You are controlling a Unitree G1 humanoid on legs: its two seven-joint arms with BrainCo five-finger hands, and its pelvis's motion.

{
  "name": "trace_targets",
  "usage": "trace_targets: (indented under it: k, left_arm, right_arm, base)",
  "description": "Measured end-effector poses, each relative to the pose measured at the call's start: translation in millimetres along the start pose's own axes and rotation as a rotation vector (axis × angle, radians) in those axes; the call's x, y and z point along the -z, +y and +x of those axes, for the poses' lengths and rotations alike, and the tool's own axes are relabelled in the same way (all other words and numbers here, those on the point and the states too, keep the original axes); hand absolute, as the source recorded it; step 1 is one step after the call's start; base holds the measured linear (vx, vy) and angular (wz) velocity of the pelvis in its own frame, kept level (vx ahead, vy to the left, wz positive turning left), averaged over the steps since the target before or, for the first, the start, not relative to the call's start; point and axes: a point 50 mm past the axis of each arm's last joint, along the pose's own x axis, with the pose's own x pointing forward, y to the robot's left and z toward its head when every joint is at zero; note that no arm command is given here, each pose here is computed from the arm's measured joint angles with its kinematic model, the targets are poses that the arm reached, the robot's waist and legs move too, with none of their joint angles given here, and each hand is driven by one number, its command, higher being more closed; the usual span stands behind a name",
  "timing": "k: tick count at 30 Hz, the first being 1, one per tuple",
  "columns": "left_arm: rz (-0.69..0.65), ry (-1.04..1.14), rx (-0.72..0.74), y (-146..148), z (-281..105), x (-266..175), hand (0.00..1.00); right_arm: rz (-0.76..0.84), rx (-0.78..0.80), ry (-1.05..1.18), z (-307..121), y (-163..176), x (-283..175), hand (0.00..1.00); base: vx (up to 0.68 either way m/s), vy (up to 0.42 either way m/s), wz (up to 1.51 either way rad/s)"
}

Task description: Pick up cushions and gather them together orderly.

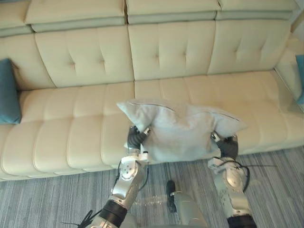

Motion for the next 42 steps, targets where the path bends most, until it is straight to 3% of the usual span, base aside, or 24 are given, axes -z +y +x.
trace_targets:
  k: [8, 16, 25, 32, 36, 42]
  left_arm:
    - [-0.039, 0.011, 0.029, -8.1, -7.0, 3.3, 1.00]
    - [0.048, 0.085, 0.059, 4.8, -16.5, 17.3, 1.00]
    - [0.131, 0.039, 0.078, 11.9, -3.4, 3.8, 1.00]
    - [0.148, -0.196, 0.011, 1.3, 43.2, -53.3, 1.00]
    - [0.127, -0.397, 0.006, -20.6, 74.4, -110.4, 1.00]
    - [0.246, -0.662, -0.047, -49.7, 122.6, -205.0, 1.00]
  right_arm:
    - [0.036, 0.001, -0.105, -1.2, 0.9, -21.2, 1.00]
    - [0.052, 0.088, 0.063, -1.9, -7.1, 20.0, 1.00]
    - [0.031, -0.004, 0.001, 46.2, 17.9, 8.9, 1.00]
    - [0.043, -0.085, -0.221, 91.1, 73.3, -48.0, 1.00]
    - [0.089, -0.090, -0.383, 113.8, 99.8, -101.2, 1.00]
    - [0.122, -0.051, -0.594, 147.6, 142.5, -192.9, 1.00]
  base:
    - [0.17, 0.077, 0.02]
    - [0.11, 0.151, -0.02]
    - [0.00, 0.018, -0.03]
    - [-0.06, -0.005, 0.04]
    - [-0.10, 0.002, 0.14]
    - [-0.09, -0.002, 0.17]
